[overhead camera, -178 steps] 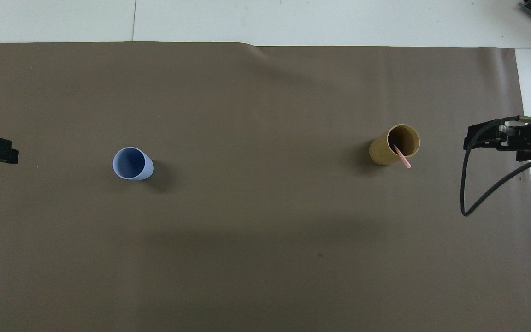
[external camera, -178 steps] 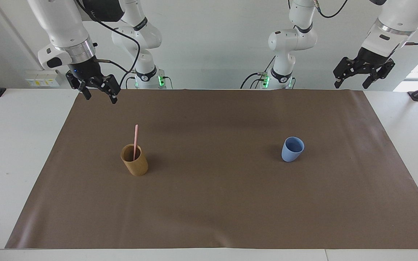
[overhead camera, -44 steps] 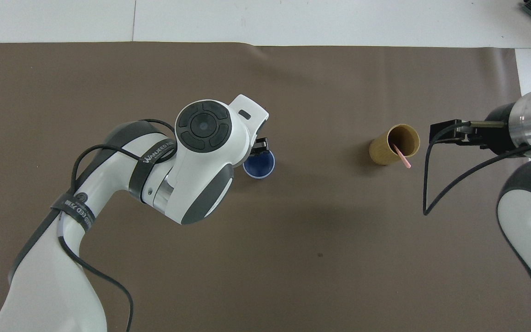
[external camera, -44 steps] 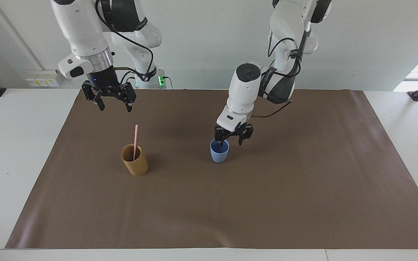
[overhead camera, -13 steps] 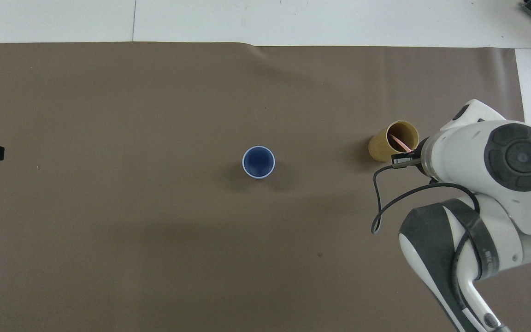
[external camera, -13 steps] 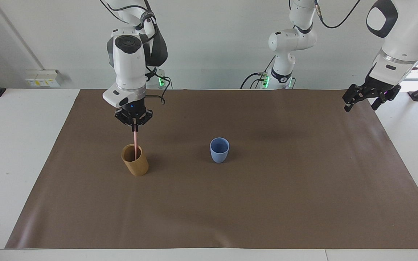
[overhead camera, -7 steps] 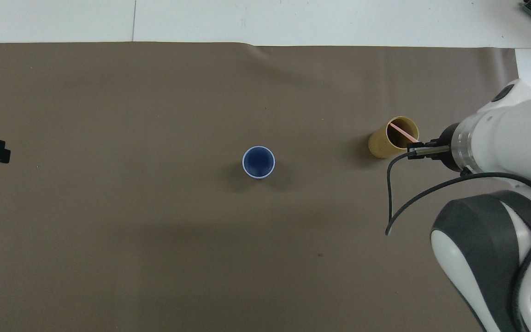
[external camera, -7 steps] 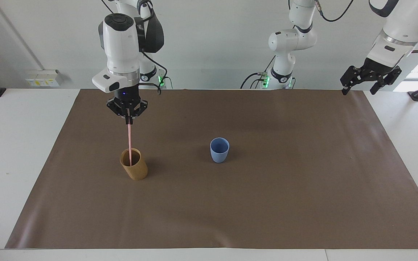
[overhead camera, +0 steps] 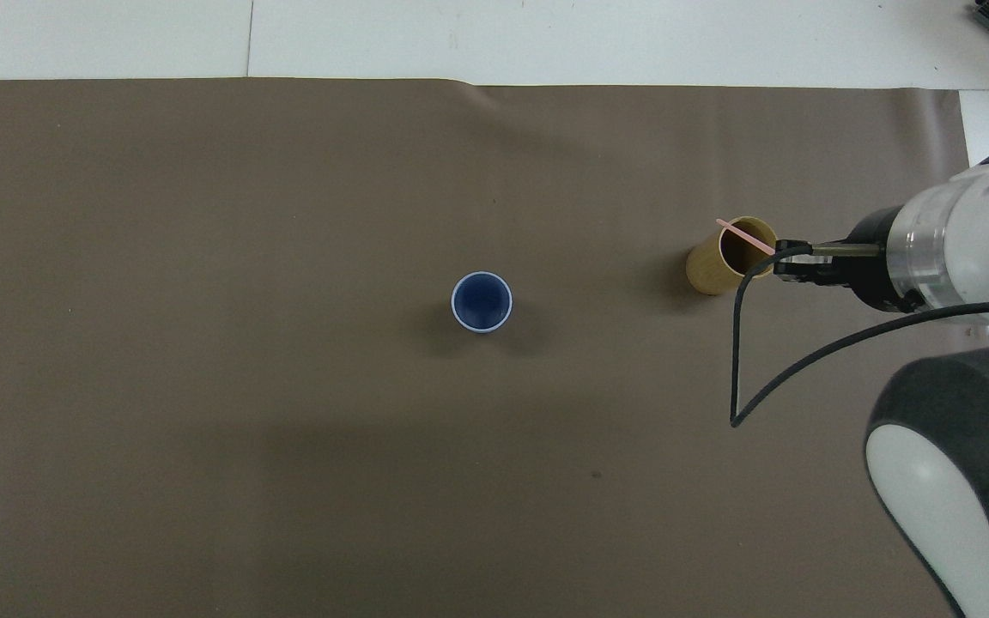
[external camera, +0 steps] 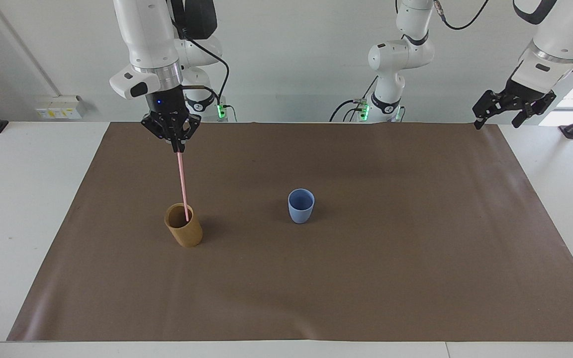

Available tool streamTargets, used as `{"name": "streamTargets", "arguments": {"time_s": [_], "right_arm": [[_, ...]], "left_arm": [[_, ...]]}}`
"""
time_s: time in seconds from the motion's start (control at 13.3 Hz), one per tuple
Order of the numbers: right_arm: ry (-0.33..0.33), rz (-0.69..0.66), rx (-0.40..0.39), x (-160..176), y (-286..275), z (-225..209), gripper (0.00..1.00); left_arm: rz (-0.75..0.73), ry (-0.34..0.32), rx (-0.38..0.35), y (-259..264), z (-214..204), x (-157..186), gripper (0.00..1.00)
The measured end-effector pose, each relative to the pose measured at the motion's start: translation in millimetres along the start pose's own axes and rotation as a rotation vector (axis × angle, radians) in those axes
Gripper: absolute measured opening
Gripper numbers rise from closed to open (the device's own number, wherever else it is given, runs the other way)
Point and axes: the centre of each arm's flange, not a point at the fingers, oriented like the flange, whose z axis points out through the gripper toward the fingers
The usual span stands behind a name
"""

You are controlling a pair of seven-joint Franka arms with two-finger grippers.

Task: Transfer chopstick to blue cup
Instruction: 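Grasp the pink chopstick and lift it from the tan cup, then carry the chopstick over the blue cup and lower it inside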

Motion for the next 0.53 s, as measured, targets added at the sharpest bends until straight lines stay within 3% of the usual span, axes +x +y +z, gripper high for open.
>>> {"name": "streamTargets", "arguments": {"time_s": [0.3, 0.53], "right_arm": [[-0.067, 0.292, 0.128, 8.5, -27.4, -6.4, 0.1], [-0.143, 0.492, 0.174, 2.5, -59.2, 0.1, 0.1]], "left_arm": [[0.005, 0.003, 0.0, 2.7, -0.7, 0.2, 1.0], [0.009, 0.006, -0.025, 6.7, -0.9, 0.6, 1.0]]}}
